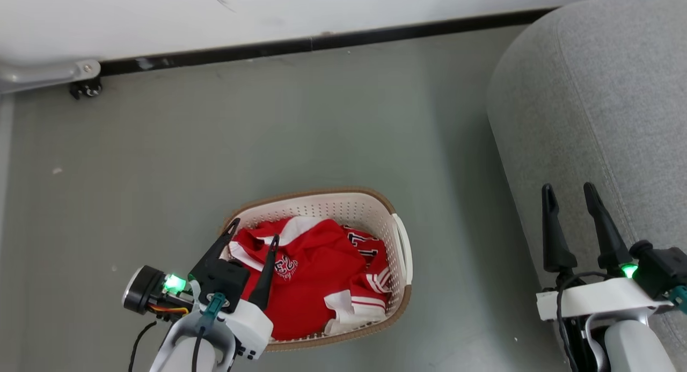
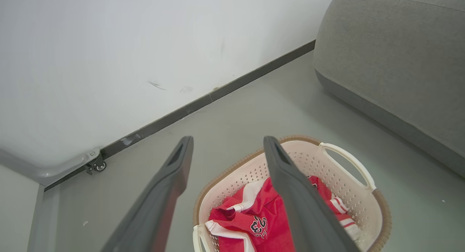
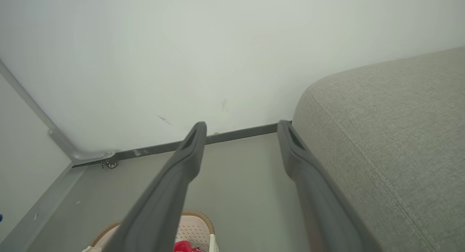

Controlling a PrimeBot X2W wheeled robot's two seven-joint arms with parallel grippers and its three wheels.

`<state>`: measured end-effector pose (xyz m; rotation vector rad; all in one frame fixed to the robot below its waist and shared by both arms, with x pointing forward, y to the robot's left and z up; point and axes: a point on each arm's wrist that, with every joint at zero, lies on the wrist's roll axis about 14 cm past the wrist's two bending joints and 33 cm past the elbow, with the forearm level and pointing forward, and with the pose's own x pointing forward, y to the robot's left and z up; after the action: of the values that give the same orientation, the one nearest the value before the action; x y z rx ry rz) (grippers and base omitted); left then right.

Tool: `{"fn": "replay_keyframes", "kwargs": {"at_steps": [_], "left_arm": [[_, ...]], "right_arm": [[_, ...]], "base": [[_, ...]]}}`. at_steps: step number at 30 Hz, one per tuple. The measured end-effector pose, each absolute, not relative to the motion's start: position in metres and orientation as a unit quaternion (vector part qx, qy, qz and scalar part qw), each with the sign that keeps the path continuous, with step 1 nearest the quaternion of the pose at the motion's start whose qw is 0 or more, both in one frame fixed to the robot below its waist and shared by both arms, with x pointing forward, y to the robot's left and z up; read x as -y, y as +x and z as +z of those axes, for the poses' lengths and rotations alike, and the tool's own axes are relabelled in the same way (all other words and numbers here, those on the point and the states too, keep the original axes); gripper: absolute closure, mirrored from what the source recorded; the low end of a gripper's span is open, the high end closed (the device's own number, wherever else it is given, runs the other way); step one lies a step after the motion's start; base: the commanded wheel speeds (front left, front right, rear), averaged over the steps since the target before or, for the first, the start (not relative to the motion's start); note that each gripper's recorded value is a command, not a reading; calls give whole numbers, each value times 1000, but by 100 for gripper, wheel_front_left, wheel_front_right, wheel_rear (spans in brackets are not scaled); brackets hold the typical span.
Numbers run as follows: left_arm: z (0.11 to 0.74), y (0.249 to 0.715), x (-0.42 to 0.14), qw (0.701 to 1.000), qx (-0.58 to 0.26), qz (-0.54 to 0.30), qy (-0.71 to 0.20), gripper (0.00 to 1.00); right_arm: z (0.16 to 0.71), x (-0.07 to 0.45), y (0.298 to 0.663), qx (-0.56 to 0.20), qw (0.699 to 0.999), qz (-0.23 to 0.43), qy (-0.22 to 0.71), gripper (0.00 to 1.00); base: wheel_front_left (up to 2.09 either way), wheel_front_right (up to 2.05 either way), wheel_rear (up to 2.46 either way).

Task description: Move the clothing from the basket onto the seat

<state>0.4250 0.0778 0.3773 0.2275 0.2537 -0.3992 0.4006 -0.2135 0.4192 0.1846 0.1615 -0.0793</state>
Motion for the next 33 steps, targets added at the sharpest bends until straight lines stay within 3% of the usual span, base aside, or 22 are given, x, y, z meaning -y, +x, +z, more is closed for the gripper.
{"fn": "replay_keyframes", "kwargs": {"at_steps": [33], "left_arm": [[249,444,-60,892,-240,-312,222,0]], "right_arm": [[393,236,440,-92,990,-66,89,0]], "base": [[0,0,0]]}}
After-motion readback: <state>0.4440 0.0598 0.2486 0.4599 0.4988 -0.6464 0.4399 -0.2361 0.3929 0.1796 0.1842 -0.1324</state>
